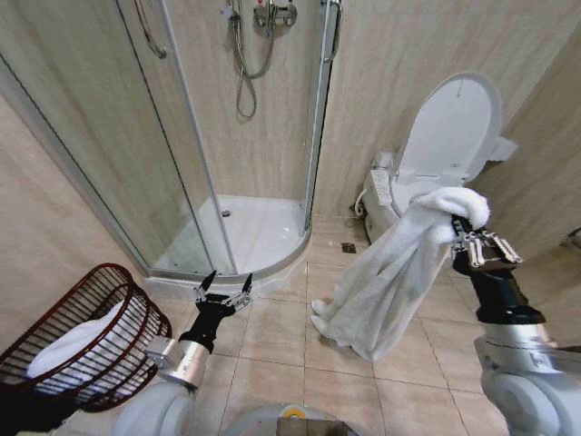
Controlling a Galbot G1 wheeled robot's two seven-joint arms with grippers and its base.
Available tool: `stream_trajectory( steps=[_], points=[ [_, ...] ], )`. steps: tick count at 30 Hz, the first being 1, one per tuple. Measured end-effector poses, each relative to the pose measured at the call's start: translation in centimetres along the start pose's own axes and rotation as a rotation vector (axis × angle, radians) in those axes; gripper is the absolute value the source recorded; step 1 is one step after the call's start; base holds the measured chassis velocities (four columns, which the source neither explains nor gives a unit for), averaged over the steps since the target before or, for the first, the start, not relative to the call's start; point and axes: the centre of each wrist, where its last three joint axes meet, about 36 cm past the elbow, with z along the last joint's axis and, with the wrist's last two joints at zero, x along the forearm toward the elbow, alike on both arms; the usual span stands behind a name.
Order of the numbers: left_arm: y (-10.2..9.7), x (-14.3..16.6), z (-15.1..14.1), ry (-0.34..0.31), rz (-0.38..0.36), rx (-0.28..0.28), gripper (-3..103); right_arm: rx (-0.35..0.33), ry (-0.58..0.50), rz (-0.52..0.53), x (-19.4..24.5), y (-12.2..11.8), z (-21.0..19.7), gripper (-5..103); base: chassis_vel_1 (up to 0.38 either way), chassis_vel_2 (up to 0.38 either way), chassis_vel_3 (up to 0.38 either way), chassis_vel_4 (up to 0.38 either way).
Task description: Discard the used towel into the hamper.
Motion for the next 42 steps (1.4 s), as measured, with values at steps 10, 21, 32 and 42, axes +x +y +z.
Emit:
stream_trajectory(
  steps=[10, 21, 32, 42],
  points=[
    [0.0, 0.0, 0.0, 0.0, 0.0, 0.0, 100, 0.029, -0.027, -0.009, -0.5, -0.8, -0.7, 12, 0.0, 0.0, 0.0, 0.0],
    [0.0, 0.0, 0.0, 0.0, 0.0, 0.0, 100, 0.019, -0.048, -0.011, -1.1, -0.6, -0.7, 12, 0.0, 0.0, 0.0, 0.0],
    [0.0, 0.0, 0.0, 0.0, 0.0, 0.0, 100, 0.048, -0.065, 0.033, -1.8, -1.0, -1.2, 12, 0.0, 0.0, 0.0, 0.0],
    [0.0, 0.0, 0.0, 0.0, 0.0, 0.0, 100, 0.048, -0.063, 0.041, -2.0, -0.9, -1.2, 12, 0.0, 0.0, 0.0, 0.0]
  ],
)
